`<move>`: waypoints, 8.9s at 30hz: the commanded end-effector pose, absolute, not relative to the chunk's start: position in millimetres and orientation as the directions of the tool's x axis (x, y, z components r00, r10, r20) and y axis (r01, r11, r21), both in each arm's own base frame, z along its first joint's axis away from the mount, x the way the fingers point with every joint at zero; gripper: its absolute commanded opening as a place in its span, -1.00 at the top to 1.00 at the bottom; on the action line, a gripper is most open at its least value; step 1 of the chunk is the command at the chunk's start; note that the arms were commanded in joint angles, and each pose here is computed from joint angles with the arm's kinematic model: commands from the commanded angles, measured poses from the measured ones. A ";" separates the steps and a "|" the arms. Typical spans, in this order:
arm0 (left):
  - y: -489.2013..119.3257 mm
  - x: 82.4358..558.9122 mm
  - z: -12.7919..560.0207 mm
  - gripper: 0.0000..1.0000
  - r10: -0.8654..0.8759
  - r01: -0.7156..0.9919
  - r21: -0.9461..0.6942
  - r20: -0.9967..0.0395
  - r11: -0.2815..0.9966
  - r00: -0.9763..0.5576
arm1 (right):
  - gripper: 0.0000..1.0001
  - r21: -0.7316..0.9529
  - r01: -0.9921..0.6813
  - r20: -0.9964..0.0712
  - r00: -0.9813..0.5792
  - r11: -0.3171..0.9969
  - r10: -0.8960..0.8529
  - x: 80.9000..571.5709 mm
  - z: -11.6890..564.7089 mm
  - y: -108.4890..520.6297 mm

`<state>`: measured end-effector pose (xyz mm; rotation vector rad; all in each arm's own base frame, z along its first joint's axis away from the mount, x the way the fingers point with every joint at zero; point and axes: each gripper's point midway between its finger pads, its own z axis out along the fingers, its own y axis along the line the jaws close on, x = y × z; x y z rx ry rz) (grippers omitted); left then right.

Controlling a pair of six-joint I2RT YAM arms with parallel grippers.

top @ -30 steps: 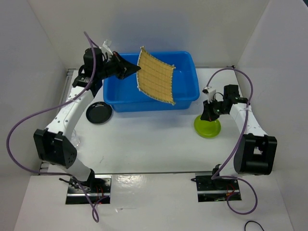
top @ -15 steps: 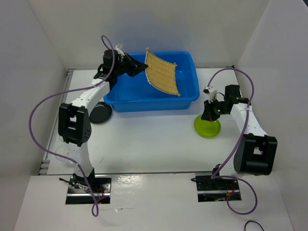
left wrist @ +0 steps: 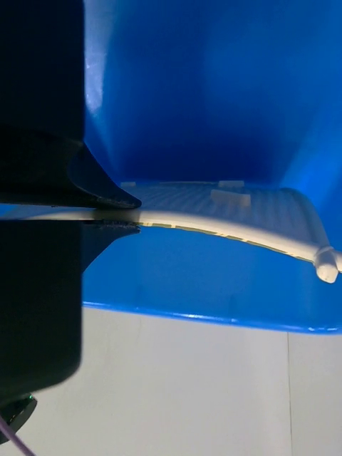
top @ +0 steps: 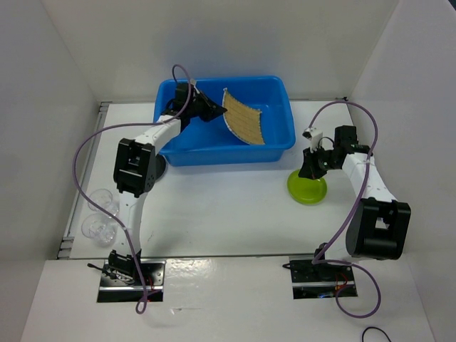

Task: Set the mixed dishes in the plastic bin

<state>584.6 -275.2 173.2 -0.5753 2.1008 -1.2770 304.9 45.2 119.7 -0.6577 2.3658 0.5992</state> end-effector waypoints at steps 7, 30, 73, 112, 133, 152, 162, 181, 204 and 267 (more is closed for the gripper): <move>-276.6 584.8 140.6 1.00 -0.564 -0.055 -0.802 -0.368 0.595 -0.739 | 0.56 0.216 -0.596 -0.695 -0.650 0.773 -0.308 309.5 130.9 40.0; -200.4 528.1 123.1 -0.78 -0.308 -0.097 -0.397 -0.512 0.913 -0.802 | -0.11 0.075 -0.368 -0.685 -0.694 0.927 -0.220 330.4 133.2 -10.1; -56.5 276.9 231.3 -0.98 -0.155 -0.041 -0.158 -0.825 0.987 -0.543 | -0.25 0.589 -0.138 -0.227 -0.974 0.796 -0.001 303.8 -18.2 -60.9; -58.8 279.5 209.3 -0.98 -0.185 -0.069 -0.178 -0.800 0.982 -0.572 | 1.00 -0.308 -0.158 -0.861 -0.373 0.938 -0.345 306.4 349.4 -19.1; -48.3 287.9 182.0 -0.98 -0.191 -0.157 -0.119 -0.758 0.980 -0.624 | 1.00 -0.116 -0.615 -0.790 -0.419 0.780 -0.447 520.7 270.1 110.6; -42.5 299.3 169.1 -0.98 -0.211 -0.216 -0.093 -0.752 0.972 -0.624 | 0.88 -0.090 -0.638 -0.687 -0.516 0.765 -0.511 588.0 119.6 175.1; -38.2 299.2 173.3 -0.98 -0.221 -0.239 -0.091 -0.764 0.967 -0.606 | -0.05 -0.156 -0.578 -0.676 -0.529 0.801 -0.513 594.9 122.8 160.0; 43.4 321.7 128.6 -0.98 -0.468 -0.472 -0.181 -0.638 0.863 -0.611 | 0.68 -0.242 -0.334 -0.817 -0.435 0.911 -0.377 402.0 314.3 50.9; 58.0 345.8 39.2 -0.98 -0.636 -0.576 -0.273 -0.389 0.770 -0.666 | 0.90 -0.024 -0.280 -0.739 -0.641 0.960 -0.206 296.6 181.8 -4.0; -110.7 439.2 367.6 1.00 -0.700 0.004 -0.812 -0.505 0.583 -0.504 | 0.81 -0.029 -0.242 -0.736 -0.651 0.970 -0.184 299.4 174.8 -18.6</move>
